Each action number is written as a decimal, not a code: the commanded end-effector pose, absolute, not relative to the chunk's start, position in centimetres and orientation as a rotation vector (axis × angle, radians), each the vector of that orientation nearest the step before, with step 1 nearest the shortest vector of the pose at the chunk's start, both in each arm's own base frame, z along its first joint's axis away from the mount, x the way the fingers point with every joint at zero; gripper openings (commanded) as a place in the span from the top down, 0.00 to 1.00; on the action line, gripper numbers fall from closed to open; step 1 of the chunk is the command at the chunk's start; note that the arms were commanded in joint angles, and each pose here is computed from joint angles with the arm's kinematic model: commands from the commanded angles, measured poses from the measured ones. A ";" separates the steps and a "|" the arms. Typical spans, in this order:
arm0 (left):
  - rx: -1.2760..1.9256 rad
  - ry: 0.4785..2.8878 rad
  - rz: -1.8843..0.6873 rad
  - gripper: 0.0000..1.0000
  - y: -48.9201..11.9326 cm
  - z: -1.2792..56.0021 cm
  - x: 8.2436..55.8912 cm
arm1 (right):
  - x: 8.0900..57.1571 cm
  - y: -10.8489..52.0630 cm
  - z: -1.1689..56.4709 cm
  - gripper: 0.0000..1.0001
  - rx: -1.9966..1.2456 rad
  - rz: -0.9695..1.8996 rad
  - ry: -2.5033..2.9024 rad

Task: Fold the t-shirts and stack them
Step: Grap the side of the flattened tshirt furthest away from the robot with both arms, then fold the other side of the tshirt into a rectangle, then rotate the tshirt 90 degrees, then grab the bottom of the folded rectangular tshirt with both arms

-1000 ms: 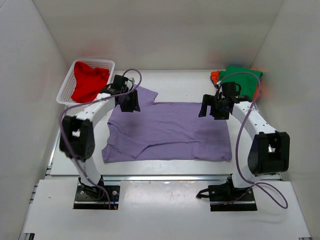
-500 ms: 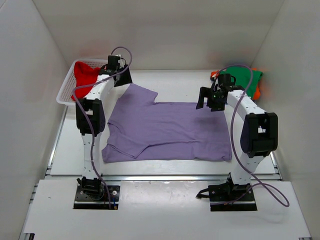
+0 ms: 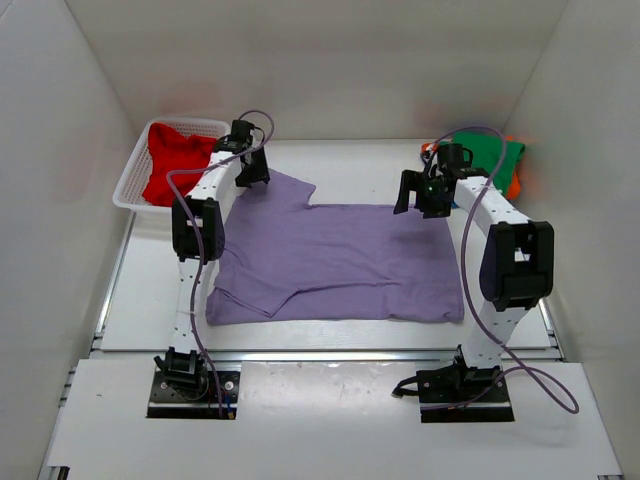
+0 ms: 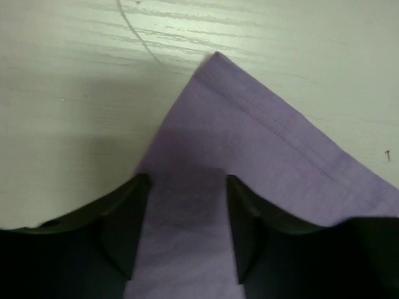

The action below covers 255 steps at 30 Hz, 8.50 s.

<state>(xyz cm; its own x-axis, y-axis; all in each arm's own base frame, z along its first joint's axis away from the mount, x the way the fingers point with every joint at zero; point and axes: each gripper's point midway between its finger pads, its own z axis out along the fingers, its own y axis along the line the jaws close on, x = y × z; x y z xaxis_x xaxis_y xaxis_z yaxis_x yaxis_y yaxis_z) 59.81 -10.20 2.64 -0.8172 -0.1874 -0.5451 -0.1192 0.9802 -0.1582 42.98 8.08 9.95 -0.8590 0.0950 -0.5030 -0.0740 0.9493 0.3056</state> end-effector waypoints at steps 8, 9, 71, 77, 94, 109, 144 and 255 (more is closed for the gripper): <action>-0.265 2.673 -0.232 0.85 -9.4 0.5 57.1 | 48.1 3.0 8.3 0.12 0.215 0.234 2.559; -0.286 2.669 -0.247 0.90 -9.4 0.9 57.2 | 49.0 3.0 8.1 0.12 0.214 0.230 2.554; -0.142 2.603 -0.274 1.00 -6.6 8.7 31.4 | 36.4 -0.7 10.0 1.00 0.463 0.357 2.395; -0.141 2.599 -0.257 1.00 -6.0 8.5 29.2 | 34.6 -0.7 9.4 1.00 0.474 0.362 2.401; -0.174 2.575 -0.205 1.00 -4.3 9.5 29.7 | 33.5 -2.6 8.7 1.00 0.482 0.324 2.403; -0.146 2.580 -0.230 0.87 -5.0 9.0 25.3 | 29.8 -3.4 6.8 0.80 0.560 0.233 2.528; -0.075 2.801 -0.356 0.86 -20.0 0.4 43.6 | 27.8 6.3 1.5 1.00 0.561 0.221 2.894; -0.097 2.634 -0.900 1.00 -19.5 4.3 13.7 | 11.5 22.2 4.1 1.00 0.102 1.177 2.772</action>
<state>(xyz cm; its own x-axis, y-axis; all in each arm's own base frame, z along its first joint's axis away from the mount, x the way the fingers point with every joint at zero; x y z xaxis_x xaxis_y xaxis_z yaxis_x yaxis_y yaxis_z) 11.91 -18.95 1.89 -0.9464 -0.1835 -0.2658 0.0134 0.7999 -0.5999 10.39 21.70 2.15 -0.9874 0.1373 -0.0786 0.0425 0.7089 0.7040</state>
